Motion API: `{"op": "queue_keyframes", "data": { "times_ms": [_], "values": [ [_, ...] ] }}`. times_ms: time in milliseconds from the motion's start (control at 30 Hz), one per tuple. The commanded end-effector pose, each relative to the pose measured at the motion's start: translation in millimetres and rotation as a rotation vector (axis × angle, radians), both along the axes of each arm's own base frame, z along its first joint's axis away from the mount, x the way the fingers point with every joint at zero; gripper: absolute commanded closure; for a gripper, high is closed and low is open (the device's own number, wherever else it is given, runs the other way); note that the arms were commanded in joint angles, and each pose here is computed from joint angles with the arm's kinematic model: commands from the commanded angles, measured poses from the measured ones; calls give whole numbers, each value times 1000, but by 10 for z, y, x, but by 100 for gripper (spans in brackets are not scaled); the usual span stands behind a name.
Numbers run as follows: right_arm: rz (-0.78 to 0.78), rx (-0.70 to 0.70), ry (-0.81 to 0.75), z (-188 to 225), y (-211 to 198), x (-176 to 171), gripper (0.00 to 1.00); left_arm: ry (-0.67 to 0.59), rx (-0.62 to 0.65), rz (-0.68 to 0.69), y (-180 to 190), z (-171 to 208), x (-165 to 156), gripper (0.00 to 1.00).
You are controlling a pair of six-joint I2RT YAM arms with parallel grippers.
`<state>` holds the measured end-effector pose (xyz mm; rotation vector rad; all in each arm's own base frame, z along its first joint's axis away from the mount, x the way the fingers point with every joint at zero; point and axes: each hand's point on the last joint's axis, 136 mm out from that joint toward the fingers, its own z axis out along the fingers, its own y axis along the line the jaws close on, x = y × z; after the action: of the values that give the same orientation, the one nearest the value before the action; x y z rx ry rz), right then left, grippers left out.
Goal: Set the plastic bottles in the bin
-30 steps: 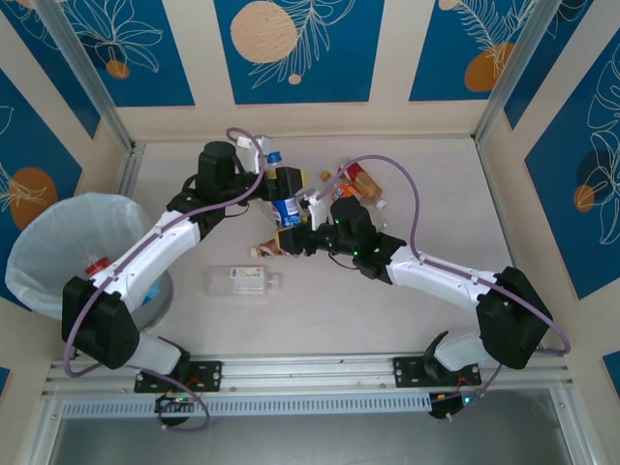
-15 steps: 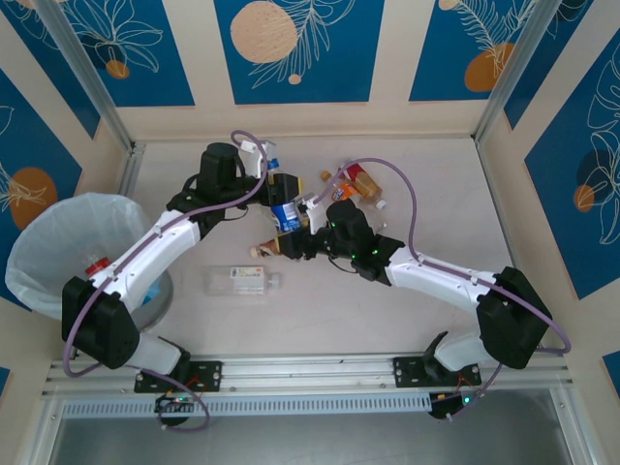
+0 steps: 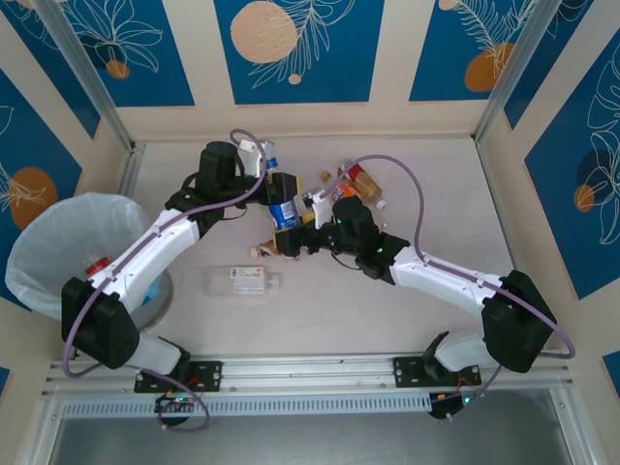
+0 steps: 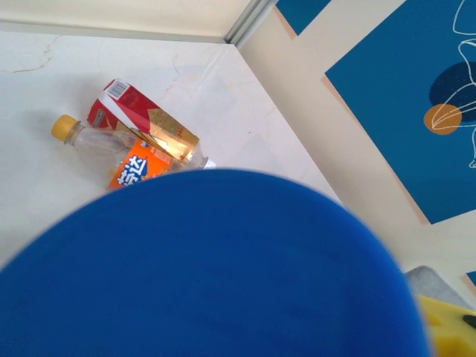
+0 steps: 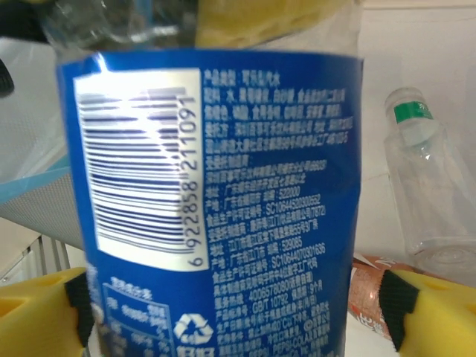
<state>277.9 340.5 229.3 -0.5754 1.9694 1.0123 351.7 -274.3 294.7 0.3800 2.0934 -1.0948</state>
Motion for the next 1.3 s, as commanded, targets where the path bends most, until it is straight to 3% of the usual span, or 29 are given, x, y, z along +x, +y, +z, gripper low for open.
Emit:
{"op": "queue_keyframes", "data": {
  "times_ms": [0,333,600,733,1267],
  "values": [
    [-20,48,-54,264,-39,30,1,-36,2,29,87,154,27,44],
    [-117,114,-128,449,-313,40,1,-52,41,140,347,165,107,43],
    [-683,31,73,-36,-1288,488,1,-80,104,232,605,232,97,43],
    [-840,16,214,-325,-1678,478,1,-105,159,298,786,292,75,43],
    [-868,16,284,-511,-1883,465,0,-303,333,541,1501,933,-110,44]
  ]
}}
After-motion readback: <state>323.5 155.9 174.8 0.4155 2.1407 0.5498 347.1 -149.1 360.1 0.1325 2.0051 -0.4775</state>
